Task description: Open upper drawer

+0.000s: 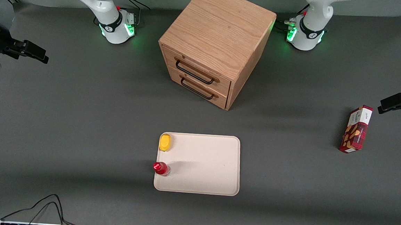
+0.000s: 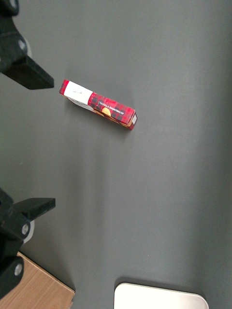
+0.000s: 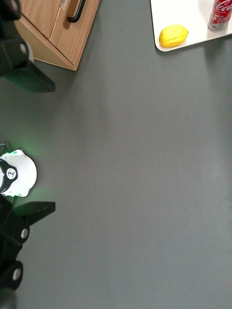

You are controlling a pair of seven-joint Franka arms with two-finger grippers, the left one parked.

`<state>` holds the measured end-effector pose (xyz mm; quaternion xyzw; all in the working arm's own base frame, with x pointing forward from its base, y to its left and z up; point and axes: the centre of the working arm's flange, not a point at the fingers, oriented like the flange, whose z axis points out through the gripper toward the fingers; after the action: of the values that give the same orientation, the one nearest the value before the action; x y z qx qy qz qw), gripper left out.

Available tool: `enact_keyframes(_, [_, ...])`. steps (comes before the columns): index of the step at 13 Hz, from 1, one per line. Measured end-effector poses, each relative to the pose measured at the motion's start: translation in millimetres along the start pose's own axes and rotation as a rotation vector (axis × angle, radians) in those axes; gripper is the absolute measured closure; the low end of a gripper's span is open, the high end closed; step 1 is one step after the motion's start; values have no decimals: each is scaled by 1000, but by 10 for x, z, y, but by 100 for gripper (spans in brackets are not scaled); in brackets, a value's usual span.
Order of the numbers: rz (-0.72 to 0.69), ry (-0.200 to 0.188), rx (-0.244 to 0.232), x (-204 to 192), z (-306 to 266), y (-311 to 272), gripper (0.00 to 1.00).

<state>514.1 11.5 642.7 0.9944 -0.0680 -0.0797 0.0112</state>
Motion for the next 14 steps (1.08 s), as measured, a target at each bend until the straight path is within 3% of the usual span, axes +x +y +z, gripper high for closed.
enact_keyframes(7, [-13,14,3,44,-58,8,0])
enact_keyframes(11, [-257,45,-9,-52,-187,-616,0])
enact_keyframes(14, [-437,3,7,-157,-2,-1337,0])
